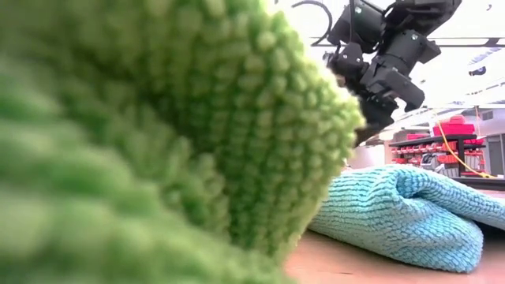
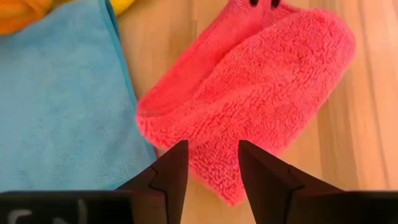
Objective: Fold microfiber towels
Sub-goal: Fold the pink towel
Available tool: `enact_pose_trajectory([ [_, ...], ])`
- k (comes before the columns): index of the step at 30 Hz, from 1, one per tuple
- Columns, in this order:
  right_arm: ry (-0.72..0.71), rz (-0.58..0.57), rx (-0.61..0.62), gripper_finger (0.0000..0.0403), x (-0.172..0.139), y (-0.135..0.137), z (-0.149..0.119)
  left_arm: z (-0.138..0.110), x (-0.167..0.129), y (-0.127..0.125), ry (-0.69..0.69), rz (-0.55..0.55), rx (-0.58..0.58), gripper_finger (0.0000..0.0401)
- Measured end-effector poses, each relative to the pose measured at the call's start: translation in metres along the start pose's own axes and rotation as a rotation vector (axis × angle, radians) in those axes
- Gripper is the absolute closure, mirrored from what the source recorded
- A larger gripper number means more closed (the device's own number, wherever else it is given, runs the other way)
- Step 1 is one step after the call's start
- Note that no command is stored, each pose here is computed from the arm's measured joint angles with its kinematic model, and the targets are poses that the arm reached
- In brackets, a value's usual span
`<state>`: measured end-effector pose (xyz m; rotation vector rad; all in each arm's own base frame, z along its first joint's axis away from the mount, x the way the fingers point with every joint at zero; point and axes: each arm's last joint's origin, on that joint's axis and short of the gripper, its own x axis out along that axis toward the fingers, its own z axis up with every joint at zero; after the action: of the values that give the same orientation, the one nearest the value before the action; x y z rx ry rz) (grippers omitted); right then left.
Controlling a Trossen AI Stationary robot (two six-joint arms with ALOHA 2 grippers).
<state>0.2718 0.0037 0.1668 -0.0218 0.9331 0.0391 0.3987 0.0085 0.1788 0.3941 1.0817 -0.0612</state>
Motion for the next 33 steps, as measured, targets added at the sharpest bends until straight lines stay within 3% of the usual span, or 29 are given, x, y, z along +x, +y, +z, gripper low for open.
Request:
enact_pose_trajectory([
  [7, -0.019, -0.002, 0.01, 0.0265, 0.003, -0.001, -0.004, 0.001, 0.003, -0.002, 0.03, 0.078, 0.134, 0.029],
  [16, -0.051, 0.0, 0.018, 0.0266, 0.003, -0.001, -0.001, 0.003, 0.015, -0.011, 0.037, 0.074, 0.248, 0.0235],
  [22, -0.058, 0.007, 0.026, 0.0266, 0.003, -0.001, -0.001, 0.003, 0.02, -0.009, 0.037, 0.1, 0.247, 0.0246],
  [33, -0.066, 0.008, 0.03, 0.0266, 0.003, -0.001, 0.0, 0.0, 0.02, -0.005, 0.057, 0.123, 0.24, 0.0305],
])
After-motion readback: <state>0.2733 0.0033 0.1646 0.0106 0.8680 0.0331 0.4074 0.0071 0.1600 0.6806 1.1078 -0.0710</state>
